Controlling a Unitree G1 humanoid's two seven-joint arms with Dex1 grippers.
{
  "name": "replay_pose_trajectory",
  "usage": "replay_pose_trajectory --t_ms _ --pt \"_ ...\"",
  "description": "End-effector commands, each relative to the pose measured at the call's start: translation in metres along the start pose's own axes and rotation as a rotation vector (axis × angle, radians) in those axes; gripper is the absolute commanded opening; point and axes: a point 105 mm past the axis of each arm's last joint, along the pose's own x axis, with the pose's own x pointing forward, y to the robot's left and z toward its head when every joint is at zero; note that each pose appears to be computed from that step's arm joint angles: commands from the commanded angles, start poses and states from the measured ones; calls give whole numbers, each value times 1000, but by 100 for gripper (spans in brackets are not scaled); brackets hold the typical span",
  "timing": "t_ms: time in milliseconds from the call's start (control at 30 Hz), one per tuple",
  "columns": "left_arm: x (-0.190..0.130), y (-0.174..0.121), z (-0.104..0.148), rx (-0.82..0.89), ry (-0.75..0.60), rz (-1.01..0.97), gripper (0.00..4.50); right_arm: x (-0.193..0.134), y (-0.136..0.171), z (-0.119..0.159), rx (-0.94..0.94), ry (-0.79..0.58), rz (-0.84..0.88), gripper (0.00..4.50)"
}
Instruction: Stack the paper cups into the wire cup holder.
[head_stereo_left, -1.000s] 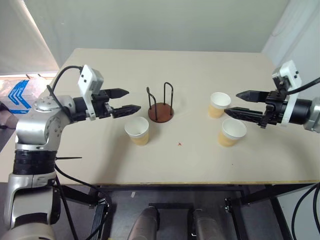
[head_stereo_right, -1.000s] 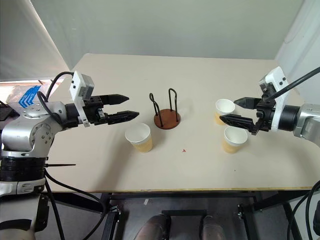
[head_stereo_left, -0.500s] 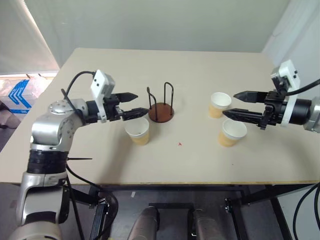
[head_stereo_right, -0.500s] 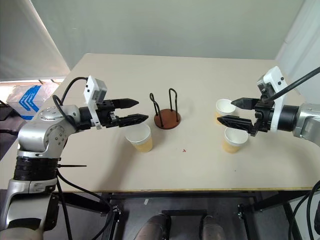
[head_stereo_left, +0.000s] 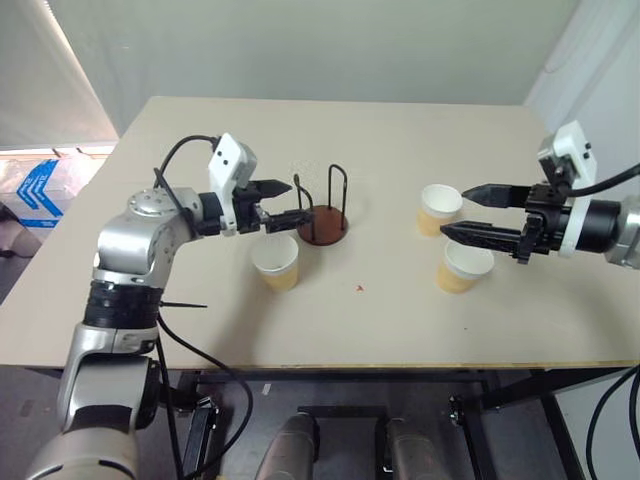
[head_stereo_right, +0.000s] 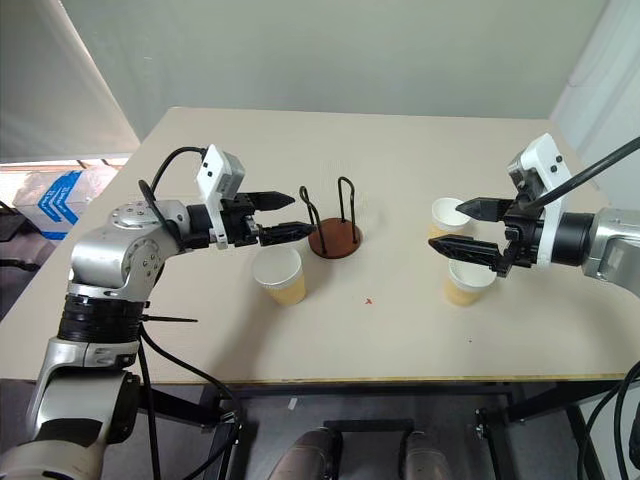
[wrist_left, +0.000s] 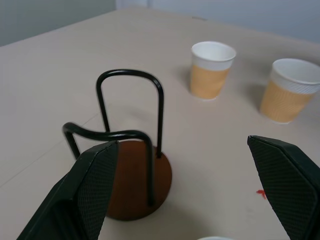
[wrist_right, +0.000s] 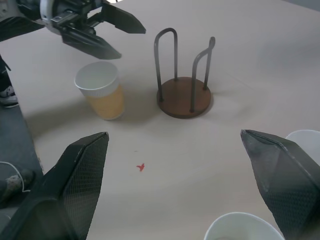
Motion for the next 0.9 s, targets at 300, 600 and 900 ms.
replay_pose_trajectory --t_ms 300,600,900 --pt "20 4 6 32 30 25 449 -7 2 12 -33 -39 -28 450" --pt "31 7 -1 20 54 32 449 -8 2 10 -25 -39 -37 450" --pt "44 7 -3 26 54 33 449 -8 3 10 -13 -37 -32 450"
